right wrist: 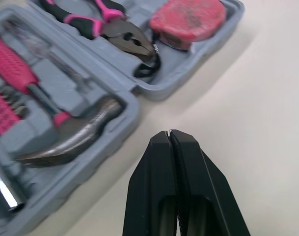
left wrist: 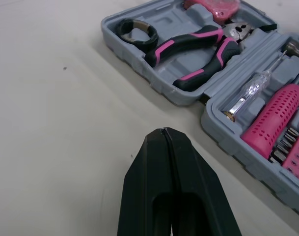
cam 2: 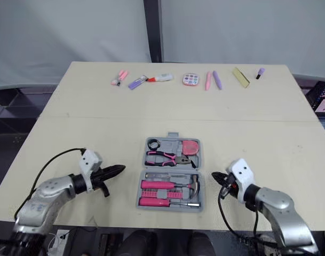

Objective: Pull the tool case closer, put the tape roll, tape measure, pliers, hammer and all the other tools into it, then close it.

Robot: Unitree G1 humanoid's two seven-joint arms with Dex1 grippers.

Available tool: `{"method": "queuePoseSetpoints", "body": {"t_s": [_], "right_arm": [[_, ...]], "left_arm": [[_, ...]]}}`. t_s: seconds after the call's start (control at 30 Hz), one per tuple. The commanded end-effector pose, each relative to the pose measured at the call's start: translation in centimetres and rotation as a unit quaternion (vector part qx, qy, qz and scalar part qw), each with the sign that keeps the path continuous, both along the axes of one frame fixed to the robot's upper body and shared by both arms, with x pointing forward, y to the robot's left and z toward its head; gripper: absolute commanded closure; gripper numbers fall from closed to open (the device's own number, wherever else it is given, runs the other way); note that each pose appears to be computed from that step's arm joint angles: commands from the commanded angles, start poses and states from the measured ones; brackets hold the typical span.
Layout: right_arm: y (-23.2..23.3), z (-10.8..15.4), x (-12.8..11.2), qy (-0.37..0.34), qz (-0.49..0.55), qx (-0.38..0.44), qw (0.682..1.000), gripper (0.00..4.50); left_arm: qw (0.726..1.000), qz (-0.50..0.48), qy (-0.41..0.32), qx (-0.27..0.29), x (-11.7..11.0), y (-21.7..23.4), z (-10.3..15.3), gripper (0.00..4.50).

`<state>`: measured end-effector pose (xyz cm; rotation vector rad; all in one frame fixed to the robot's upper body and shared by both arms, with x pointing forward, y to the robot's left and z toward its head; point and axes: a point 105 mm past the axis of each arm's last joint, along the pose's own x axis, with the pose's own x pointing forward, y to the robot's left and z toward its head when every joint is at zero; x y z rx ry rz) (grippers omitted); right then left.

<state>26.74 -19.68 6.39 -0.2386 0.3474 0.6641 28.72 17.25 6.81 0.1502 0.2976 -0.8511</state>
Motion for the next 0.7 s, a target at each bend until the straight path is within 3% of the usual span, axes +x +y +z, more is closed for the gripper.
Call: {"method": "queuePoseSetpoints", "body": {"t_s": [0.03,0.13,0.4,0.7], "right_arm": [[0.0,0.5,0.6,-0.014,0.0,-0.018,1.0,4.41],[0.1,-0.2,0.6,0.024,-0.001,-0.01,1.0,4.41],[0.4,-1.0,1.9,0.033,0.01,-0.064,0.997,4.41],[1.6,-1.3,2.8,0.037,0.032,-0.063,0.997,4.41]], "left_arm": [[0.999,-0.039,0.013,-0.002,-0.1,-0.7,-0.3,4.5],[0.998,-0.062,0.018,0.014,0.1,-1.2,-0.8,4.5],[0.994,-0.095,0.01,0.048,1.7,-2.3,-1.9,4.5],[0.994,-0.098,0.006,0.053,2.8,-3.4,-2.5,4.5]]}}
